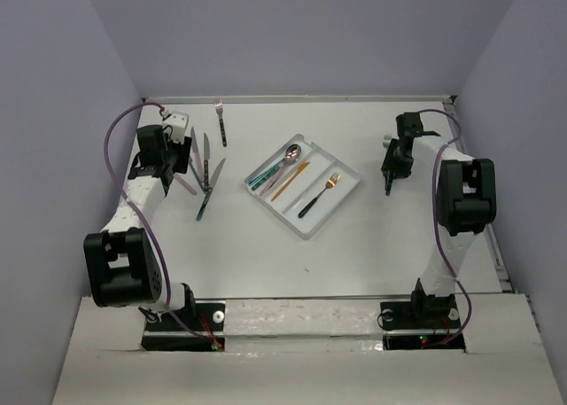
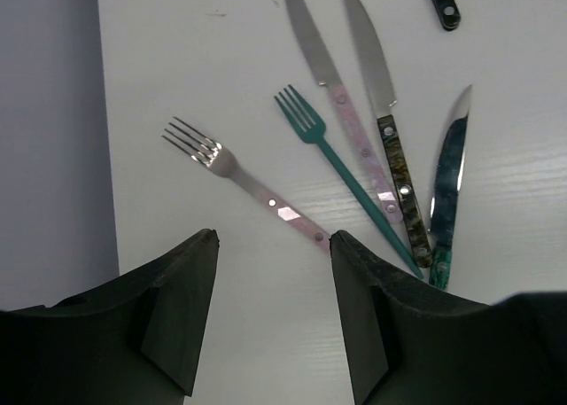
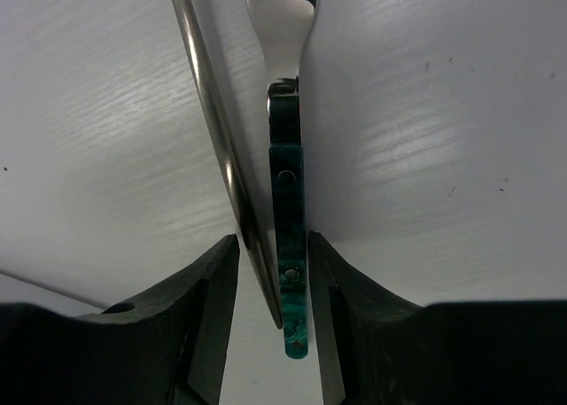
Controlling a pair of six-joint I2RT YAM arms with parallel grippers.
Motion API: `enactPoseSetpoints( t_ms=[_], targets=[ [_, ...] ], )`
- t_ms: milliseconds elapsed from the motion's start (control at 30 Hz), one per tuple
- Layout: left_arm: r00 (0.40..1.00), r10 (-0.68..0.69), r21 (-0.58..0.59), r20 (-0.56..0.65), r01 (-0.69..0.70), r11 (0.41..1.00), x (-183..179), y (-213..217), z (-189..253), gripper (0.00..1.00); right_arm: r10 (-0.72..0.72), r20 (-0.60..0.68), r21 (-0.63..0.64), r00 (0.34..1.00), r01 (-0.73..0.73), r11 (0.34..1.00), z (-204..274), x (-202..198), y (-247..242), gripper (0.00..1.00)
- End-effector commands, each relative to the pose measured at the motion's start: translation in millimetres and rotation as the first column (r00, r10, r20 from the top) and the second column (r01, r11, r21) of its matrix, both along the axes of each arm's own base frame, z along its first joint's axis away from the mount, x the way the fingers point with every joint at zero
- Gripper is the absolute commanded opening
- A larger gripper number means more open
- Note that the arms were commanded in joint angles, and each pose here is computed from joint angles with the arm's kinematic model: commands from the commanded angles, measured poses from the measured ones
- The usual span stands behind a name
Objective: Sort the eating utensils into containers
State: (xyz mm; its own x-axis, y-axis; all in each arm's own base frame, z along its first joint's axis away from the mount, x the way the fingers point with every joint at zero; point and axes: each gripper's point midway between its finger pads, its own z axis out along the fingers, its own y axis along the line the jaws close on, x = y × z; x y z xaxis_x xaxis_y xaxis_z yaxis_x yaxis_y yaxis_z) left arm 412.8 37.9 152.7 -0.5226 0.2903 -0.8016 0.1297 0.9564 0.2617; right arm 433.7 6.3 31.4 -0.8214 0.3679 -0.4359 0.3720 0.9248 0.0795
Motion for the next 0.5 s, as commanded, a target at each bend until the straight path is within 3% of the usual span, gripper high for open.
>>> enactPoseSetpoints(
  t_ms=[0, 333, 367, 467],
  targets=[
    [0.996, 0.061, 0.004, 0.065, -0.061, 0.998, 0, 21, 12, 0.65, -0.015, 0.034, -0.046, 0.999, 0.016, 0.999, 10, 16, -10, 0.42],
    [0.984, 0.155, 0.018, 0.088, -0.157, 0.987, -9, 56, 13, 0.67, -0.052, 0.048, -0.115, 0.997, 0.057, 0.992, 15, 17, -34, 0.40],
    [0.981, 0.170, 0.022, 0.091, -0.173, 0.985, -10, 60, 14, 0.77, -0.060, 0.046, -0.115, 0.997, 0.065, 0.991, 14, 17, -40, 0.39],
    [0.977, 0.190, 0.031, 0.096, -0.194, 0.980, -12, 68, 14, 0.88, -0.032, 0.048, -0.108, 0.998, 0.037, 0.993, 15, 20, -41, 0.39]
  ],
)
